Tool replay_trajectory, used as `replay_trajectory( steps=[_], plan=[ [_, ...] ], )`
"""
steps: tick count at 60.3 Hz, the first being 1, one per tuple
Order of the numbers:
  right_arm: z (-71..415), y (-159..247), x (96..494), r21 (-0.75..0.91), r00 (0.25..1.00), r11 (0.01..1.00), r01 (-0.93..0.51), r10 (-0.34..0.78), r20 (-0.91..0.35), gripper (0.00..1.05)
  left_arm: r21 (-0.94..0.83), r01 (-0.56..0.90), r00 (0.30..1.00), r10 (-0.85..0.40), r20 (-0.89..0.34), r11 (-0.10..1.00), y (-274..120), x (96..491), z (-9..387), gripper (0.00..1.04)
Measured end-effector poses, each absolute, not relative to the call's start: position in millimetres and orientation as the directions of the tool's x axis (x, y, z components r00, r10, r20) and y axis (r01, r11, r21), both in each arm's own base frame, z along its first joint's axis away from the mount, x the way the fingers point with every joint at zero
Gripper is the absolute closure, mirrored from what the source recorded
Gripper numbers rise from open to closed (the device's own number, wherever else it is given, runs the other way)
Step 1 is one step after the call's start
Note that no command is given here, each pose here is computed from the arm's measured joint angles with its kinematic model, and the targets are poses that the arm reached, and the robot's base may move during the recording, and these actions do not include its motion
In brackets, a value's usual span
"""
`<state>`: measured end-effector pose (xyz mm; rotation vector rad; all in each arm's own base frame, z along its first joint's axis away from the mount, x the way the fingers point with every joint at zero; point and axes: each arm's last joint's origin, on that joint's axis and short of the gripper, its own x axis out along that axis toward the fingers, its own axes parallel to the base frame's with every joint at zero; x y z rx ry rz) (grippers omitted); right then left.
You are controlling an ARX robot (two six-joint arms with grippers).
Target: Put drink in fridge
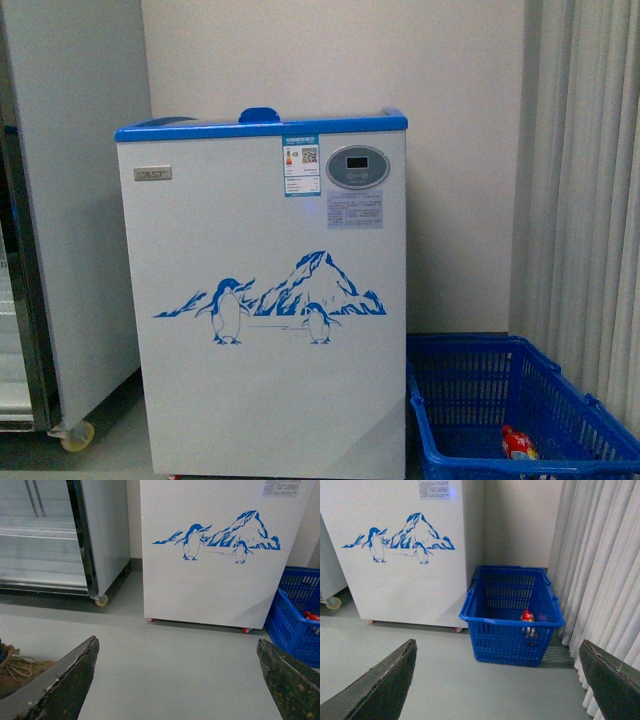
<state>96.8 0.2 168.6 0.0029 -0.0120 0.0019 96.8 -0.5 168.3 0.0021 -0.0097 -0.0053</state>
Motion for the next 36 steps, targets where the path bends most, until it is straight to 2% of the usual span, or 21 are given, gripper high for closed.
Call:
replay_trajectory(
  steps=[36],
  plan=[
    [168.6, 0.2, 96.8, 0.003, 1.0, 1.0, -0.002, 0.002, 0.012, 0.07, 0.002, 0.005, 1.0, -0.005, 0.01, 1.0, -0.5, 96.8, 168.3, 0.08]
  ],
)
